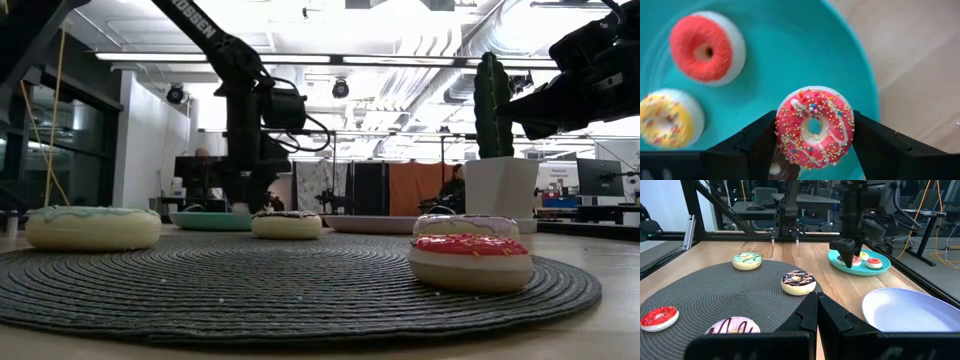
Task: Pick & Place donuts
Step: Put the small pink donut on the green plate
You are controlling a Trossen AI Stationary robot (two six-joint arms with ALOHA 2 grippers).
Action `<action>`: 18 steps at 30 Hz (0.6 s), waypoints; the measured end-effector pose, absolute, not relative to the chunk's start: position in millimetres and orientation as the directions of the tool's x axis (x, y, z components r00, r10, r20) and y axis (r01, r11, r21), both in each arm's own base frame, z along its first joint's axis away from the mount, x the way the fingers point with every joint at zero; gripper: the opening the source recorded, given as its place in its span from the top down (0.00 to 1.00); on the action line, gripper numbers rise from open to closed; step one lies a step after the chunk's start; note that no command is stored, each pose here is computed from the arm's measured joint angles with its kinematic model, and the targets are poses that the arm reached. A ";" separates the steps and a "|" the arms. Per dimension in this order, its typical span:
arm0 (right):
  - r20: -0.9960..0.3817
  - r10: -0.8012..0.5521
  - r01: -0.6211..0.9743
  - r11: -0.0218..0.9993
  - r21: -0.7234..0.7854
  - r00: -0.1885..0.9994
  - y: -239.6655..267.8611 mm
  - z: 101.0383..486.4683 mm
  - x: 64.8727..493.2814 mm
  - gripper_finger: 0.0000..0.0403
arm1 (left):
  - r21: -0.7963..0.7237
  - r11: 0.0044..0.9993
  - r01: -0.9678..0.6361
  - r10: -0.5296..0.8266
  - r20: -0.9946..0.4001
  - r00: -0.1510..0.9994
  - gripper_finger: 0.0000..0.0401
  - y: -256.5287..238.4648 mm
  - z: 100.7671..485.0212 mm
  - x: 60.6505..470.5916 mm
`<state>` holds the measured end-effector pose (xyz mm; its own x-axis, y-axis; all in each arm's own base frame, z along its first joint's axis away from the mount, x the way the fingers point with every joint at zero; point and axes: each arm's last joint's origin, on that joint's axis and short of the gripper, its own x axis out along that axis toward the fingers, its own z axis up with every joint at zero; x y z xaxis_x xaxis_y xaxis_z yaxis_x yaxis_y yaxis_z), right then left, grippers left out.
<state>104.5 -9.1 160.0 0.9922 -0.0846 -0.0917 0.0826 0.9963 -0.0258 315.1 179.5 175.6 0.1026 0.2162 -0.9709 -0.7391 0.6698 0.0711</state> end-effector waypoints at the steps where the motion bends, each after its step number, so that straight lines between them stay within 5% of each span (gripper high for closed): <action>1: -0.092 -0.085 0.083 0.996 -0.026 0.992 -9.1 160.0 104.5 1.00 | 0.070 0.679 -0.730 0.217 -0.970 0.108 0.42 180.2 175.1 315.1; 11: -0.092 -0.085 0.083 0.996 -0.026 0.992 -9.2 160.0 104.5 1.00 | 0.058 0.718 -0.693 0.208 -0.969 0.134 0.41 179.3 164.2 312.7; 18: -0.092 -0.085 0.083 0.996 -0.026 0.992 -9.1 160.0 104.5 1.00 | 0.058 0.726 -0.686 0.210 -0.968 0.141 0.31 179.1 162.1 312.5</action>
